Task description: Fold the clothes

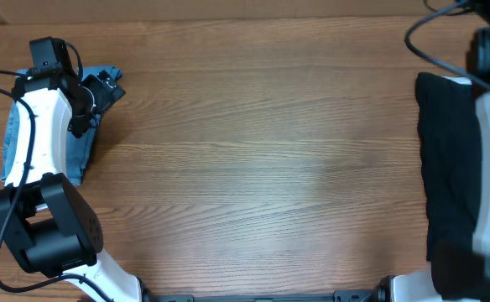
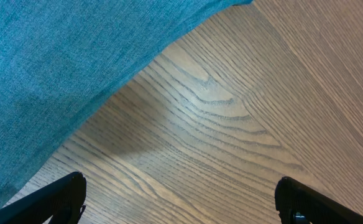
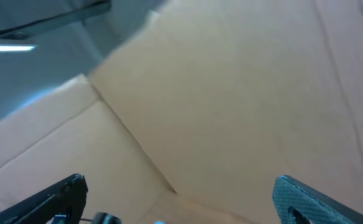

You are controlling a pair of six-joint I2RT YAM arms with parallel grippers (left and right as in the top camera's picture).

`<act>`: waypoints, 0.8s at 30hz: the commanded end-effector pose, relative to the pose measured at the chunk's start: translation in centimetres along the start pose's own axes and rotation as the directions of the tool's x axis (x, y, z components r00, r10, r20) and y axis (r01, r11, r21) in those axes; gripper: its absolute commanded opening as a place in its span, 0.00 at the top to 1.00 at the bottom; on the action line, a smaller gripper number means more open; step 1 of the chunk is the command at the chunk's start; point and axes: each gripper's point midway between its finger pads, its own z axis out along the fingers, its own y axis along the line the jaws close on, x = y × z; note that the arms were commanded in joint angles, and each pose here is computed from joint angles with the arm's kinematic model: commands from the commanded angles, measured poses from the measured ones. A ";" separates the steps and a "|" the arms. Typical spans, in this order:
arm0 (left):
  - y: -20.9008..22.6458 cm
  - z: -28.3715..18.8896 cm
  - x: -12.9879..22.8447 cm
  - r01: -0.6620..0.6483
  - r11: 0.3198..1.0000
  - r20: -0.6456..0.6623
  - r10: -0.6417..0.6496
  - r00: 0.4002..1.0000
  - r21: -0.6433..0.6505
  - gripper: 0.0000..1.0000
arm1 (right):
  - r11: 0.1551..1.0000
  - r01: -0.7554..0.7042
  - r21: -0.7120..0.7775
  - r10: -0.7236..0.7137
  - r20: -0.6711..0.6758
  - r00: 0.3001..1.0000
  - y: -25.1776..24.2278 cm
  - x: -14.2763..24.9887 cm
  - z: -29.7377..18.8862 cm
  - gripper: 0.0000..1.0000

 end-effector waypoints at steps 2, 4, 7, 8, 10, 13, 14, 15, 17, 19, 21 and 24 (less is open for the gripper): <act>-0.7 -1.2 -0.6 -0.010 1.000 0.028 0.010 1.000 0.023 0.00 | 0.983 0.165 -0.085 -0.155 0.114 0.981 11.1 -4.2 -4.9 0.00; -0.7 -1.2 -0.6 -0.010 1.000 0.028 0.010 1.000 0.023 0.00 | 0.958 0.257 -0.124 -0.233 0.182 0.955 17.4 -5.5 -8.3 0.00; -0.7 -1.2 -0.6 -0.010 1.000 0.029 0.010 1.000 0.023 0.00 | 0.880 0.464 -0.105 -0.434 0.220 0.874 24.7 -4.1 -13.5 0.00; -0.7 -1.2 -0.6 -0.010 1.000 0.028 0.010 1.000 0.023 0.00 | 0.860 0.502 -0.091 -0.478 0.202 0.855 25.4 -2.9 -14.4 0.00; -0.7 -1.2 -0.6 -0.010 1.000 0.028 0.010 1.000 0.023 0.00 | 0.855 0.518 0.014 -0.515 0.133 0.847 24.5 1.0 -16.6 0.00; -0.7 -1.2 -0.6 -0.010 1.000 0.029 0.010 1.000 0.023 0.00 | 0.886 0.438 0.150 -0.452 0.081 0.888 21.2 6.0 -19.7 0.00; -0.7 -1.2 -0.6 -0.010 1.000 0.028 0.010 1.000 0.023 0.00 | 0.886 0.423 0.190 -0.443 0.071 0.894 19.8 7.8 -20.6 0.00; -0.7 -1.2 -0.6 -0.010 1.000 0.029 0.010 1.000 0.023 0.00 | 0.883 0.412 0.224 -0.435 0.064 0.898 18.6 9.4 -21.4 0.00; -0.7 -1.2 -0.6 -0.010 1.000 0.028 0.010 1.000 0.023 0.00 | 0.872 0.389 0.297 -0.421 0.051 0.906 15.8 12.5 -22.7 0.00; -0.7 -1.2 -0.6 -0.010 1.000 0.028 0.010 1.000 0.023 0.00 | 0.848 0.366 0.383 -0.414 0.048 0.909 12.2 15.9 -24.0 0.00; -0.7 -1.2 -0.6 -0.010 1.000 0.028 0.010 1.000 0.023 0.00 | 0.824 0.346 0.449 -0.407 0.042 0.913 9.1 18.6 -24.7 0.00; -0.7 -1.2 -0.6 -0.010 1.000 0.028 0.010 1.000 0.023 0.00 | 0.817 0.343 0.463 -0.409 0.046 0.911 6.4 21.6 -24.6 0.00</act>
